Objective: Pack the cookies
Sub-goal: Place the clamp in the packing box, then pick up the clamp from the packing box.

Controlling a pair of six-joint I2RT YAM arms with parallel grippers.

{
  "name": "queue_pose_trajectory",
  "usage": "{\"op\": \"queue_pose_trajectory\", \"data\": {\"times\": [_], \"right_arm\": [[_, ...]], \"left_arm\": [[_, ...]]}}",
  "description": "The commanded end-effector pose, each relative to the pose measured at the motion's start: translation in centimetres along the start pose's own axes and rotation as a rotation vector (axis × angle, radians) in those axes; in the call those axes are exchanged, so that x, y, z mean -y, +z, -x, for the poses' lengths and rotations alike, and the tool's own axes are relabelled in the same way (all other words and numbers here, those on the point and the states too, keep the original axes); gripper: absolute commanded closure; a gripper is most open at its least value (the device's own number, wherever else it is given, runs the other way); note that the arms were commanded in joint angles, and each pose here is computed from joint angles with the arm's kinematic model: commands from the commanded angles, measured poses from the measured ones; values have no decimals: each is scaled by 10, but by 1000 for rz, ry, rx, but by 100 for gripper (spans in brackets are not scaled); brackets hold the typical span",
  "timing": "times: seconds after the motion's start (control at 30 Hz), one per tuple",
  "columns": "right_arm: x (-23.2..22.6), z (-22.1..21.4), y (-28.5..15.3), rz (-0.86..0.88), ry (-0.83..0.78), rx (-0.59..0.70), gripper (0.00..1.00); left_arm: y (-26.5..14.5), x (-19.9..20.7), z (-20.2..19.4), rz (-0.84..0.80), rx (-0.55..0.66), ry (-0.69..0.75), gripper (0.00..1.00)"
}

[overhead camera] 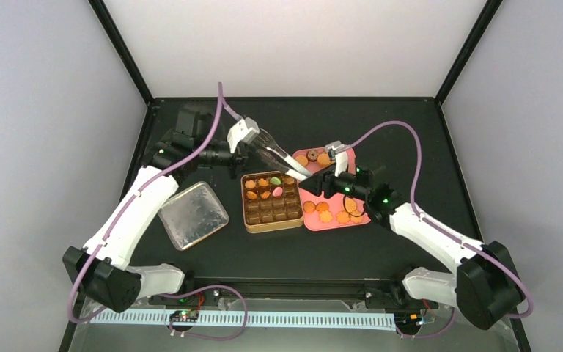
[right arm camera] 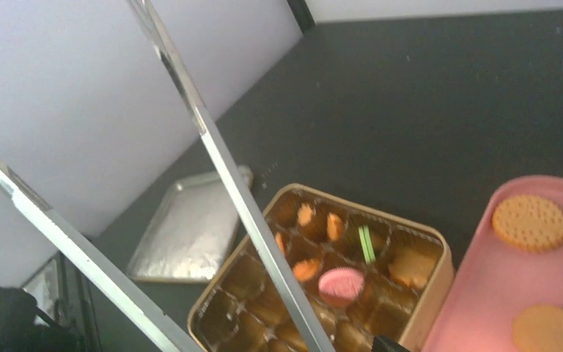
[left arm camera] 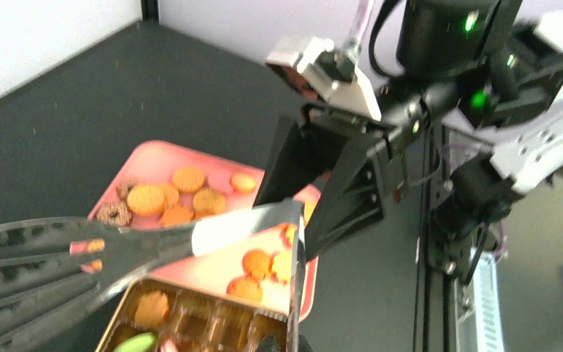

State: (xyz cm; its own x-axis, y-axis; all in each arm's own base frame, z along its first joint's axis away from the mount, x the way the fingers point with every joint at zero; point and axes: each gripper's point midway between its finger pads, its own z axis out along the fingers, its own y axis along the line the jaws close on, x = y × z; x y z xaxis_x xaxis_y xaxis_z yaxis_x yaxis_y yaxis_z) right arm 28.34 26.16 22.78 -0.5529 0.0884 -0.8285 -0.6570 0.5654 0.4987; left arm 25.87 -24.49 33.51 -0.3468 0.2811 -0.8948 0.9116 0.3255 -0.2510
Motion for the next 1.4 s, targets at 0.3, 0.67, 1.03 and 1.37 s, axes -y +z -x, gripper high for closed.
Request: {"op": "queue_pose_trajectory", "data": {"times": [0.3, 0.67, 1.03, 1.37], "right_arm": [[32, 9, 9, -140, -35, 42, 41], [37, -15, 24, -135, -32, -48, 42], [25, 8, 11, -144, -65, -16, 41], [20, 16, 1, -157, -71, 1, 41]], "left_arm": [[30, -34, -204, -9, -498, 80, 95], [24, -70, -263, 161, -654, 161, 91], [16, -49, -220, 117, -580, 178, 46], [34, -34, -229, 5, -645, 208, 52]]}}
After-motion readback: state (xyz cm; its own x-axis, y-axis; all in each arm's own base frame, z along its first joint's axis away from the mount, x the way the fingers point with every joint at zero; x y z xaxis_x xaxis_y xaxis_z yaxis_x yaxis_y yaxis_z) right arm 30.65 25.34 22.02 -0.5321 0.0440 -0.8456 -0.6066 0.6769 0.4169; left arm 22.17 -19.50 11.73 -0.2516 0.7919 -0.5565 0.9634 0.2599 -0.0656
